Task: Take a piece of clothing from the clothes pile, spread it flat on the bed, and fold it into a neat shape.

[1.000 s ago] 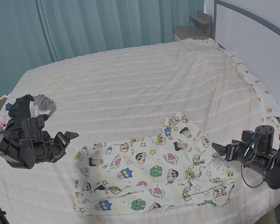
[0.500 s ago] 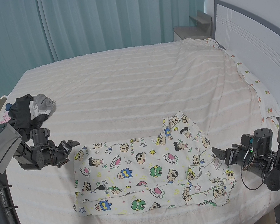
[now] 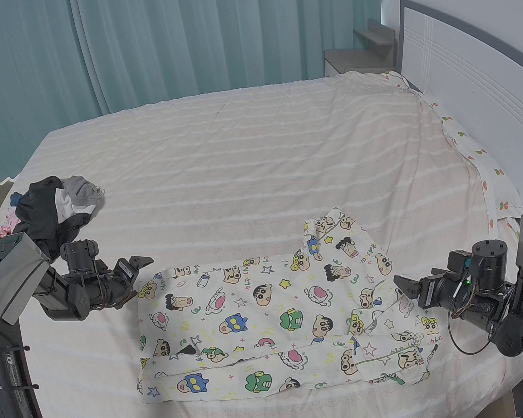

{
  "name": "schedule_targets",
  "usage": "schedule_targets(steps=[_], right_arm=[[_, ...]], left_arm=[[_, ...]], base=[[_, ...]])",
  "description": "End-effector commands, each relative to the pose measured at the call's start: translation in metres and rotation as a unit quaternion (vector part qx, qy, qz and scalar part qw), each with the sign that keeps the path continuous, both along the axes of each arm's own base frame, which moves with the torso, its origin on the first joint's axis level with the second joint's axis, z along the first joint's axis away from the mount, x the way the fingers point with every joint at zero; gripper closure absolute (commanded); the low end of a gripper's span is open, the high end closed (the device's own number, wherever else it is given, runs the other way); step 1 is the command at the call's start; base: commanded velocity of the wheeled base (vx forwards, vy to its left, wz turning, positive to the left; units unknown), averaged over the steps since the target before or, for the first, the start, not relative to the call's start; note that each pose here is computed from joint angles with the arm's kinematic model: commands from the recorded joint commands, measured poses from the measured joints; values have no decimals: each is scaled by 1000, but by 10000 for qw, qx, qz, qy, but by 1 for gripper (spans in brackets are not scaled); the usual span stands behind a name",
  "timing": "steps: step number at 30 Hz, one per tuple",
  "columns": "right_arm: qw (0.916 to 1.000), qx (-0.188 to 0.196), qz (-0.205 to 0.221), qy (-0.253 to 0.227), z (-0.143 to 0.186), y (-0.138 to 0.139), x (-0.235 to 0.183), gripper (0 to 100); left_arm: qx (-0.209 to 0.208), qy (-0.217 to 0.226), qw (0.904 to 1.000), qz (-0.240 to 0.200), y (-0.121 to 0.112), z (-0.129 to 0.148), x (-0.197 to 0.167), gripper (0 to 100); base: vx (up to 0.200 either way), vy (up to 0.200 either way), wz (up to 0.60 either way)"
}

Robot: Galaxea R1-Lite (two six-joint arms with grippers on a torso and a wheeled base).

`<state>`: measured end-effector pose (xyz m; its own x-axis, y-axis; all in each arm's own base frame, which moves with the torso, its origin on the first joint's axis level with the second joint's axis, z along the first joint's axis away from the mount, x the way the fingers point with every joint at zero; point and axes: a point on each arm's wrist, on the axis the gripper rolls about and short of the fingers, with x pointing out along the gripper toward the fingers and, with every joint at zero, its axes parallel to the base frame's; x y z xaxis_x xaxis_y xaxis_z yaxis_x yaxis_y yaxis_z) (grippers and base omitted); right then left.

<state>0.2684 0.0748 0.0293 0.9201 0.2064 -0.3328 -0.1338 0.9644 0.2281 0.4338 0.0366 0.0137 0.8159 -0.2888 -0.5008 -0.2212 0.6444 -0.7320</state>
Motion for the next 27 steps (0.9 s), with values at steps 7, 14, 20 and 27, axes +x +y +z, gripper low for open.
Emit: schedule_targets(steps=[7, 14, 20, 27], right_arm=[[10000, -24, 9, -1, -2, 1, 3, 0], [10000, -35, 1, -43, -2, 1, 6, 0], [10000, -57, 19, -72, -3, 2, 10, 0], [10000, -89, 22, 15, -9, 3, 11, 0]], left_arm=[[-117, 44, 9997, -208, -3, -7, 2, 0], [-80, 44, 9995, -304, -11, -11, 5, 0], [56, 36, 9993, -356, -11, -13, 5, 0], [152, 39, 9991, -386, -10, -11, -1, 0]], base=[[0, 0, 0], [0, 0, 0], [0, 0, 0], [0, 0, 0]])
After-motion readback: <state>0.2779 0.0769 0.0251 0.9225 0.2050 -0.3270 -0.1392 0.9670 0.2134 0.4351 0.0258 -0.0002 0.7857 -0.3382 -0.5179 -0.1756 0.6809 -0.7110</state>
